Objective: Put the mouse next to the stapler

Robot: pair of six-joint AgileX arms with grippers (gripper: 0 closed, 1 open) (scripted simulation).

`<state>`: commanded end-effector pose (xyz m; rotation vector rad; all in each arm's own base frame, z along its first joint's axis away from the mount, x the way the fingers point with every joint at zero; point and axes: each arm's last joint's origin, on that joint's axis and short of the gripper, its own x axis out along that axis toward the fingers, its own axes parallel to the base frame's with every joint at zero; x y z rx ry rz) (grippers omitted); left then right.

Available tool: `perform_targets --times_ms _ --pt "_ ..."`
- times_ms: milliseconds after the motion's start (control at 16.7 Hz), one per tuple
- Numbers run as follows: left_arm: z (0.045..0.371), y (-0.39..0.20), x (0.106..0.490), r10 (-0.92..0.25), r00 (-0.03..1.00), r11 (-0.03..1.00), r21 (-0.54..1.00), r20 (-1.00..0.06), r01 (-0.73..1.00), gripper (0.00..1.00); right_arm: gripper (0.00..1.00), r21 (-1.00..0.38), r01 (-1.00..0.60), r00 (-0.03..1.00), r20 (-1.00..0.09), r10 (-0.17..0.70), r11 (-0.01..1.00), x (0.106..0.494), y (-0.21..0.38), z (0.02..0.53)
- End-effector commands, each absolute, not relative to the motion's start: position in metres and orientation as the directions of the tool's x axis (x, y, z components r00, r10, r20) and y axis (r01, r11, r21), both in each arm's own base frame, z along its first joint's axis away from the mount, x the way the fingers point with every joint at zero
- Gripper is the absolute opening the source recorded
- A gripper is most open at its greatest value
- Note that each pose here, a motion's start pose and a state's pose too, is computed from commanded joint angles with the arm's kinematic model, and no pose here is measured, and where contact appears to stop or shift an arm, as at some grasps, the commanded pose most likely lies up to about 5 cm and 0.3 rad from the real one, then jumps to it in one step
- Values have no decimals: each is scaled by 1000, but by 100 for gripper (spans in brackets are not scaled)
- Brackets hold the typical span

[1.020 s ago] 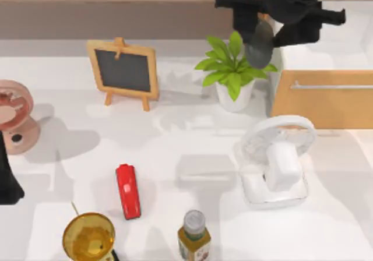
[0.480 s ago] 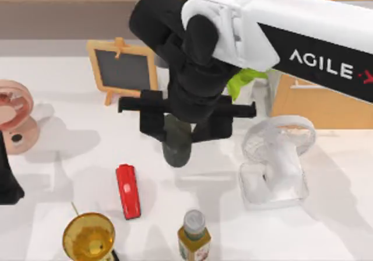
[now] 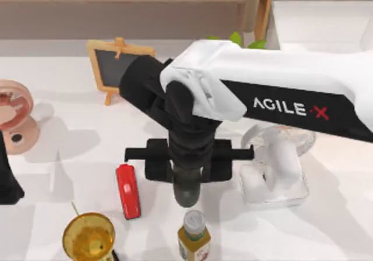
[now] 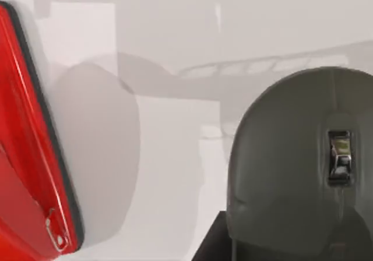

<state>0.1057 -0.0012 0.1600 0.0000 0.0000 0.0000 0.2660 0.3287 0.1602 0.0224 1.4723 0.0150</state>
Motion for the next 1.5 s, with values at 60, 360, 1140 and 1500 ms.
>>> perform_targets --times_ms 60,360,1140,1500 --pt "160 -1 106 0 1000 1000 0 0 0 100 0 15 12 101 -995 13 1000 268 327 157" --pt "160 -1 106 0 1000 1000 0 0 0 100 0 9 17 104 -995 7 1000 269 325 156" --pt "160 -1 106 0 1000 1000 0 0 0 100 0 48 53 89 -995 43 997 265 332 156" --pt "160 -1 106 0 1000 1000 0 0 0 100 0 62 42 78 -995 59 997 265 331 156"
